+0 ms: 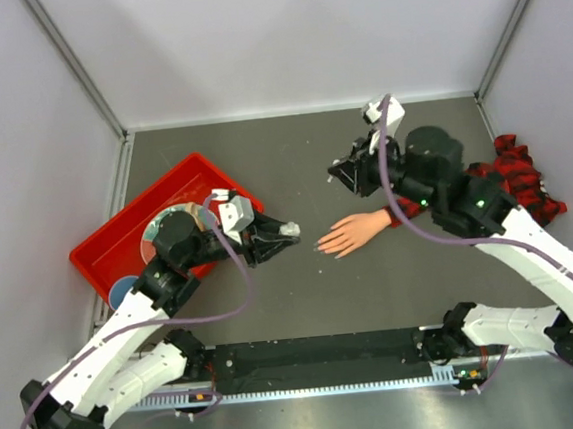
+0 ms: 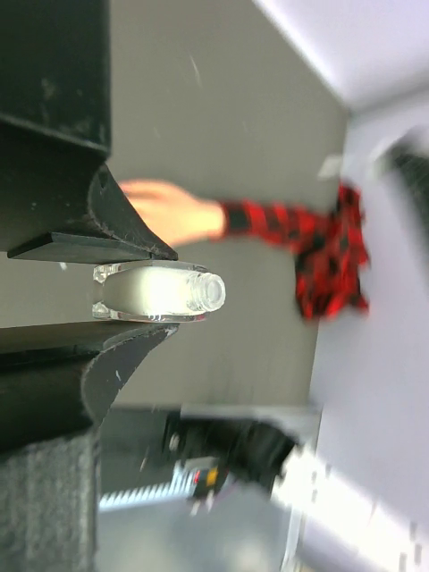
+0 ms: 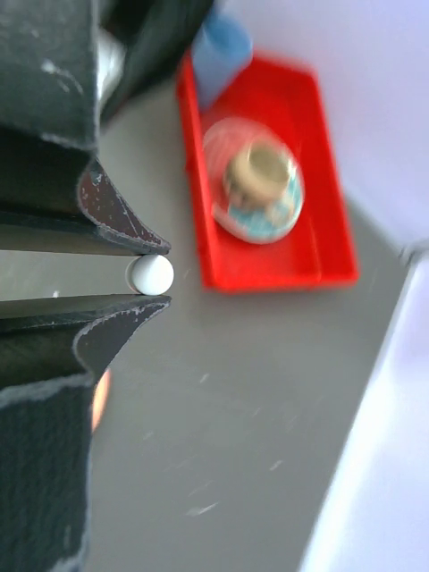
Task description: Paint the nails
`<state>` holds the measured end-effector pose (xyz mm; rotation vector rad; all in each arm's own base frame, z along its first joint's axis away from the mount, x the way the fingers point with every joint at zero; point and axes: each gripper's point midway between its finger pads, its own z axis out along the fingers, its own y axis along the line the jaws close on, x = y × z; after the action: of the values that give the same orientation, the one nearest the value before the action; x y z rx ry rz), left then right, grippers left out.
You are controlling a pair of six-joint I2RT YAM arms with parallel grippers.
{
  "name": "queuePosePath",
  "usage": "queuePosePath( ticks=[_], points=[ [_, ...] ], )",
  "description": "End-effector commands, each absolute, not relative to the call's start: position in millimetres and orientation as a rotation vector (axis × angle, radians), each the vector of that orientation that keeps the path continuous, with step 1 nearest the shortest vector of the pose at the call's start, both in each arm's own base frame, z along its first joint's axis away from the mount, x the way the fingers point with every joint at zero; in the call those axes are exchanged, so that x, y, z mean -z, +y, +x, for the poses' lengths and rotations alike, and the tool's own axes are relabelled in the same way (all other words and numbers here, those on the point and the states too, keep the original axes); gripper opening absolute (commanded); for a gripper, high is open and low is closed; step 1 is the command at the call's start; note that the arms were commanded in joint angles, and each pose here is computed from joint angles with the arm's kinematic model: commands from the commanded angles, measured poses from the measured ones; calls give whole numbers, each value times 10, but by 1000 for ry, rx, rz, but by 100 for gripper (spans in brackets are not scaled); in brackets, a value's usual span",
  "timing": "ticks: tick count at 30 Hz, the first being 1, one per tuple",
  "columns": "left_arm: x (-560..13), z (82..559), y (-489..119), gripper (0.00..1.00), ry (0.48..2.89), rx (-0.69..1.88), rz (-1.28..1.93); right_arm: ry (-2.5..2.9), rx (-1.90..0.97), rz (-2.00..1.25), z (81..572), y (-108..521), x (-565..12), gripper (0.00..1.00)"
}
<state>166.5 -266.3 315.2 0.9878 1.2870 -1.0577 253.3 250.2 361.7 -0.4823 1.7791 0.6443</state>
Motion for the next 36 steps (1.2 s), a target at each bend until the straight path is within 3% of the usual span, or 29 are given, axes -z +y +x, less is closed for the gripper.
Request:
queuePosePath(
  ticks=[1,14,36],
  points=[
    [-3380,1275,-2821,0,1120,1268,1225,1701,-875,-684,2158,2769,-4088,0],
    [-3209,1439,-2887,0,1188,1227,1240,1701,-1123,-911,1642,3071,-4054,0],
    [-3148,1582,-2904,0,1236,1180,1193,1736,-1074,-932,1613,3130,-3818,0]
  ],
)
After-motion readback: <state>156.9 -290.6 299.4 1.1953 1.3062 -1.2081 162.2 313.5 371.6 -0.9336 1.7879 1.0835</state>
